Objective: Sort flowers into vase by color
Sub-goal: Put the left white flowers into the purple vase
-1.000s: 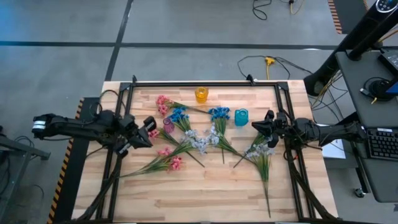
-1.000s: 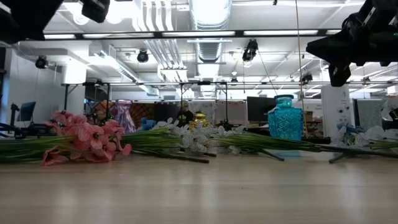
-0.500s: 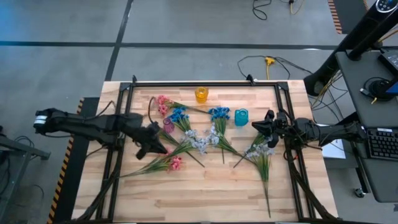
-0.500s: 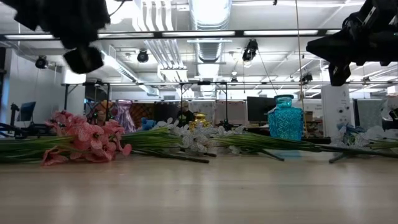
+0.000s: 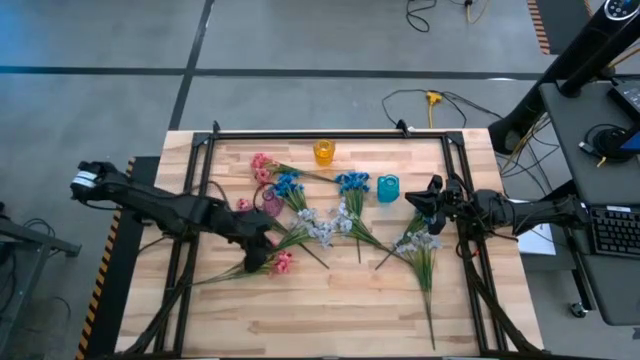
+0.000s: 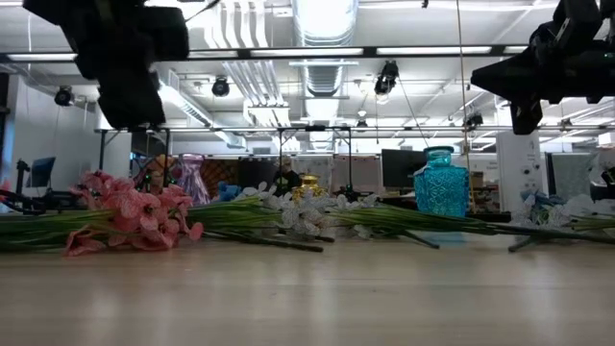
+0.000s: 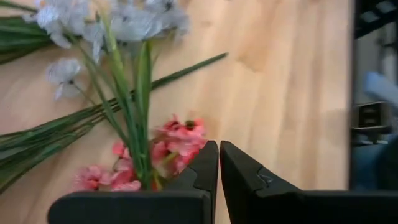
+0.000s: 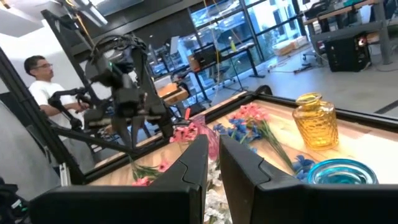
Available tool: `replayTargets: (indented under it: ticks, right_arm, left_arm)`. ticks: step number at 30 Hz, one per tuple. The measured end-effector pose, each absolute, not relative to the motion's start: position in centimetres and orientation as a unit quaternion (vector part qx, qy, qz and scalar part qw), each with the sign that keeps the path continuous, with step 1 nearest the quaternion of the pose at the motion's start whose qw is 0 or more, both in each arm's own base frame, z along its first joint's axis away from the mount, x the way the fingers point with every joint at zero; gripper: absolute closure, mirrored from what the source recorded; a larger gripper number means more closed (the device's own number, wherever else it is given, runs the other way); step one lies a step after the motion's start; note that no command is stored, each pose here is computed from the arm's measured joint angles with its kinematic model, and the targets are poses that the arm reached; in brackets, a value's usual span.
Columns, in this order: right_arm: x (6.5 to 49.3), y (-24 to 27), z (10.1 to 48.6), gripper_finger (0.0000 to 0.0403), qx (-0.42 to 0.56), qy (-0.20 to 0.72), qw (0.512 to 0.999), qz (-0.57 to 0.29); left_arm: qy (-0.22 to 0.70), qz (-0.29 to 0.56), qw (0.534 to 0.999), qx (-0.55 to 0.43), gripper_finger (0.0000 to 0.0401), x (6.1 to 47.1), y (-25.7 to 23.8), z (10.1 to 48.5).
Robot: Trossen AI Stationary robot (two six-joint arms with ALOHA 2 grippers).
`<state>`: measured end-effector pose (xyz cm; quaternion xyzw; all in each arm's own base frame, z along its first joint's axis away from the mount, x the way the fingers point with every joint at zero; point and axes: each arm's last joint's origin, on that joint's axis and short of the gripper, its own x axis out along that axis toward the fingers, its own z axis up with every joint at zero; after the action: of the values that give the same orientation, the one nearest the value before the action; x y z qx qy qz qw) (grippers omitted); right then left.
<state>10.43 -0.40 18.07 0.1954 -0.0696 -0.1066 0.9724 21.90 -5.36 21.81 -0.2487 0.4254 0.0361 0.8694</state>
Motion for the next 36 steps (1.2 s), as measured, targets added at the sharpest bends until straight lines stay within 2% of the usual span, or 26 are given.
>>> replayTargets:
  ticks: [9,13,19,27,36]
  right_arm:
    - [10.4,-0.4,18.1,0.0369,0.195,-0.069,0.972,-0.107]
    - [10.4,-0.4,18.1,0.0369,0.196,-0.069,0.972,-0.106]
    - [10.5,-0.3,18.0,0.0369,0.197,-0.067,0.973,-0.097]
    - [10.5,-0.3,18.0,0.0369,0.196,-0.066,0.974,-0.093]
    - [10.5,-0.3,18.0,0.0369,0.196,-0.065,0.975,-0.086]
  left_arm:
    - [0.451,0.090,0.860,-0.219,0.0399,26.1,-5.8,20.9]
    - [0.484,0.125,0.841,-0.204,0.0390,27.8,-6.0,20.2]
    - [0.553,0.160,0.797,-0.181,0.0342,29.7,-6.1,18.1]
    - [0.556,0.191,0.795,-0.149,0.0273,31.9,-6.1,16.9]
    - [0.596,0.216,0.764,-0.121,0.0213,32.7,-6.2,15.9]
